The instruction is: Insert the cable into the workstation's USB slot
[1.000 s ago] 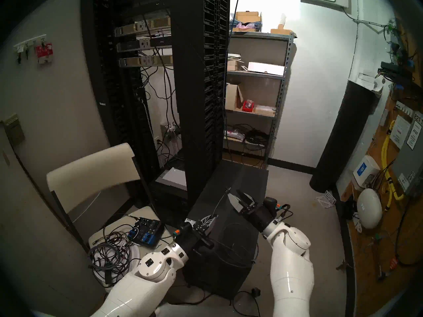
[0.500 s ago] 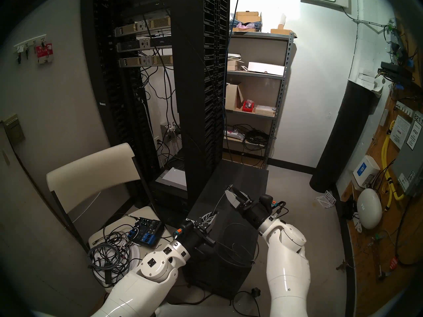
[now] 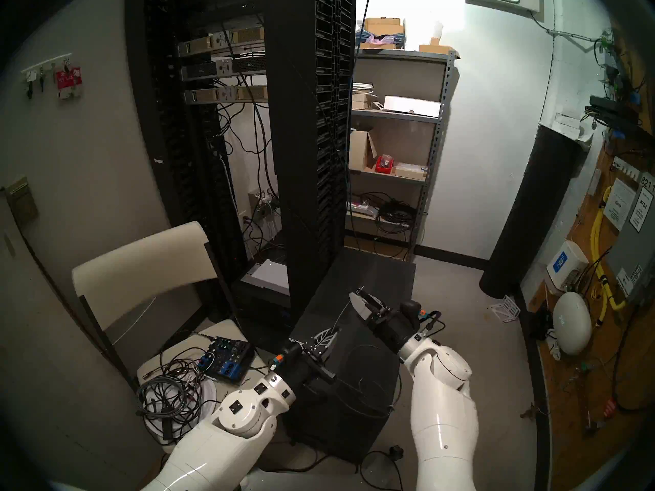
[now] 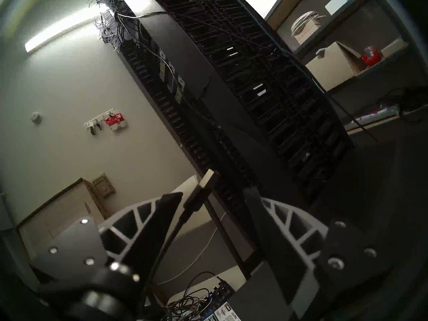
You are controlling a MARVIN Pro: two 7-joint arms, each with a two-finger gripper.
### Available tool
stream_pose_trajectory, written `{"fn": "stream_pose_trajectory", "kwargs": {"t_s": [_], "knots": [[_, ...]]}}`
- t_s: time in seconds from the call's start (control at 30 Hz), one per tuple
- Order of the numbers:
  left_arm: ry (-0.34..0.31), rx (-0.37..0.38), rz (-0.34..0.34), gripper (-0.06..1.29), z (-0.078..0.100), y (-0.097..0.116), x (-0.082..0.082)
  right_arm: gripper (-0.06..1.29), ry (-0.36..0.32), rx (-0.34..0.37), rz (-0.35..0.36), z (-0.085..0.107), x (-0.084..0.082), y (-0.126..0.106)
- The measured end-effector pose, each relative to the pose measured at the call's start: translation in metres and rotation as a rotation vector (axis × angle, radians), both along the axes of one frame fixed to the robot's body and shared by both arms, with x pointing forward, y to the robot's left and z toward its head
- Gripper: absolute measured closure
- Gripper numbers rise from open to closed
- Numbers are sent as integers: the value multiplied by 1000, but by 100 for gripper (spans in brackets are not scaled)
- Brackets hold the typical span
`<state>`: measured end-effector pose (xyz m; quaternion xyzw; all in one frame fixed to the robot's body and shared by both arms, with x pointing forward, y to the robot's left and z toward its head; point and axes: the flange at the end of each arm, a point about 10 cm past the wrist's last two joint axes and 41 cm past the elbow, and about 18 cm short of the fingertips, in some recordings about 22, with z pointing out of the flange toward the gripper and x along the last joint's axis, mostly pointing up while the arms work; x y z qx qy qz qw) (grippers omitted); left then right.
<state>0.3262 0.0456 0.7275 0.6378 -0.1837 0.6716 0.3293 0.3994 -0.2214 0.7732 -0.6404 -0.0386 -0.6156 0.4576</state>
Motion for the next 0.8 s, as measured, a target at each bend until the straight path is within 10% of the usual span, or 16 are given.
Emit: {"fn": "stream_pose_trajectory", "kwargs": {"t_s": [0.8], "knots": [[-2, 1, -3, 125, 0, 3, -2, 104, -23, 2, 7, 0, 1, 2]]}}
